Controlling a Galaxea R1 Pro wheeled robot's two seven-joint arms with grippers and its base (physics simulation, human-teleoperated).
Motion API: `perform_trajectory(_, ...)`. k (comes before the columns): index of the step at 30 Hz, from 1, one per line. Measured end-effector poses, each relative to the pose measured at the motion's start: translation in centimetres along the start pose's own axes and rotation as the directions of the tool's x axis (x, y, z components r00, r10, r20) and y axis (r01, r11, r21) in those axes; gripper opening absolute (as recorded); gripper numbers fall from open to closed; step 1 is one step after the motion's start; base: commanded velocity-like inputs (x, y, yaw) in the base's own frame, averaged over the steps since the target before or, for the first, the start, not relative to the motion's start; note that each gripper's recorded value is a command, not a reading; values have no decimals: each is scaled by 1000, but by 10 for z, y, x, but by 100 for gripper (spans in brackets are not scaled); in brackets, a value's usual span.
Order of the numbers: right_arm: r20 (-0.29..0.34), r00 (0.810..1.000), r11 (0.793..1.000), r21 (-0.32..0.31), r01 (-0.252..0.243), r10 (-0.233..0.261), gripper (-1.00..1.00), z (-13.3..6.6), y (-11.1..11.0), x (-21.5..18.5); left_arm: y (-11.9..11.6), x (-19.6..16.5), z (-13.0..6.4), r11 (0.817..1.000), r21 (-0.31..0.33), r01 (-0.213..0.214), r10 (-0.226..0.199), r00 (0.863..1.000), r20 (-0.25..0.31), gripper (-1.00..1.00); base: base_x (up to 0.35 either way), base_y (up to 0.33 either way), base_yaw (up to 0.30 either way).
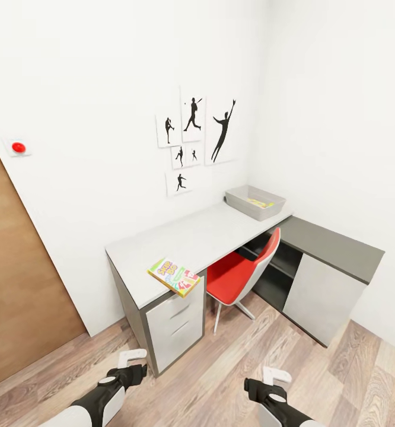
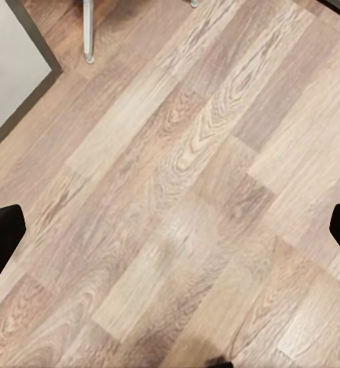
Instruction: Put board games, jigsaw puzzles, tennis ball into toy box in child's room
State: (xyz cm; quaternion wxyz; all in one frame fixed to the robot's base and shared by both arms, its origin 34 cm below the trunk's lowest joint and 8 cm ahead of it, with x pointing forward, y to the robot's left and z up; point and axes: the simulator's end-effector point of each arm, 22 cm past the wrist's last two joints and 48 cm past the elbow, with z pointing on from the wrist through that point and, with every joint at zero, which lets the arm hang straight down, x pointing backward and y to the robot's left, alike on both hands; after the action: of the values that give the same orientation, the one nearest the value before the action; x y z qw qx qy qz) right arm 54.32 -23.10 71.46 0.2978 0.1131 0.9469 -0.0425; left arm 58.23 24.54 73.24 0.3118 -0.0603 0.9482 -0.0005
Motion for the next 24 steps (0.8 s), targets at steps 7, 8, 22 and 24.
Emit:
perform_trajectory(7,11,1000,1000,-9,-7,7,100,0,4,-3,0,0,0,1000,0,1,-1,1000,-1,100,0,0,0)
perform_trajectory(8,12,1000,1000,-9,-7,8,100,0,4,-4,0,0,0,1000,0,1,-1,1000,-2,100,0,0,0)
perform_trajectory(22,97,995,999,-15,-32,33,100,-1,3,-21,8,17,-1,1000,-10,1,-2,1000,-26,100,0,0,0)
perform_trajectory(24,97,995,999,-24,-32,34,100,-2,6,-22,10,17,-1,1000,-13,3,-4,1000,-27,100,0,0,0)
